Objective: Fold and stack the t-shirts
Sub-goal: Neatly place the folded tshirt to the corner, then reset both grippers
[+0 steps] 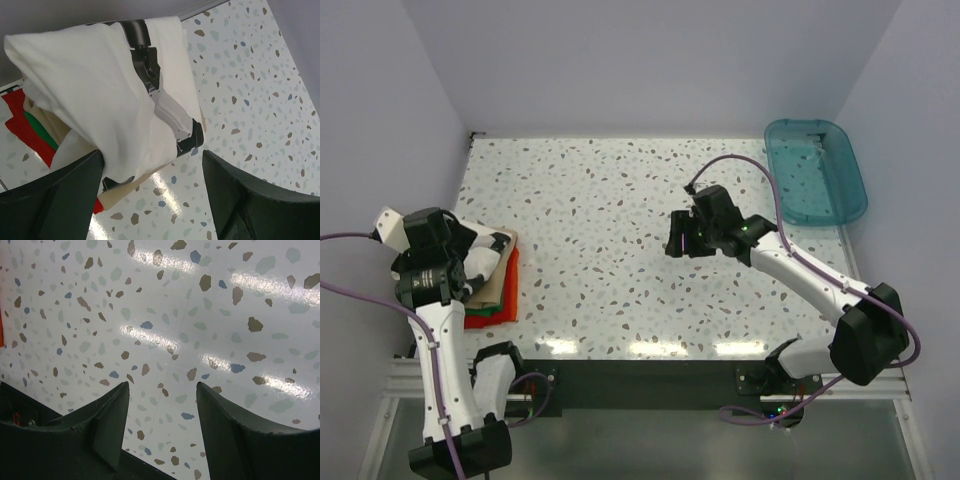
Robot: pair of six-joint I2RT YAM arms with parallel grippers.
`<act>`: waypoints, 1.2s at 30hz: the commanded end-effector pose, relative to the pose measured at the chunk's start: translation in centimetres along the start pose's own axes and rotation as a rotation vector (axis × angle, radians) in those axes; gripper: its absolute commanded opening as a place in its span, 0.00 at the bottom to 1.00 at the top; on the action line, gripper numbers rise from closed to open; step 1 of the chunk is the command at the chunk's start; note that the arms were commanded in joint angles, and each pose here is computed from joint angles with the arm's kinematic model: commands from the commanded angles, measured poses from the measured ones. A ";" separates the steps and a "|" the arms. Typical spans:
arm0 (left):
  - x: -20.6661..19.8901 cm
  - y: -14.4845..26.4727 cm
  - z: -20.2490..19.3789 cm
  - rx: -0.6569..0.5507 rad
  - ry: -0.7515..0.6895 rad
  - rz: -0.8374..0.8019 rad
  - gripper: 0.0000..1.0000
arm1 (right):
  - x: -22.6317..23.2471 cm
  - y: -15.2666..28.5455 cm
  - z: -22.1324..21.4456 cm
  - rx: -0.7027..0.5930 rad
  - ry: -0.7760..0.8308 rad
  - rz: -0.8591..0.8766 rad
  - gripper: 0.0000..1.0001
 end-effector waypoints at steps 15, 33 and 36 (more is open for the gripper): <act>-2.5 5.1 3.7 -0.094 0.064 -0.214 0.91 | 3.1 -1.1 0.7 -0.017 0.031 0.054 0.62; -3.7 -3.1 -4.7 0.085 -0.086 -0.319 0.80 | 2.5 -0.9 0.5 -0.043 0.052 0.023 0.63; -4.2 -2.5 -5.2 0.087 -0.127 -0.384 0.81 | 2.4 -0.5 0.4 -0.062 0.044 0.032 0.63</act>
Point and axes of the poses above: each gripper's point midway between its finger pads, its own y axis back along the fingers, its own x axis along the line the jaws close on, z = x × y, the point moved 3 cm from there along y, back along the fingers, and after that the axes turned 6 degrees about -y, right-handed, at the moved point
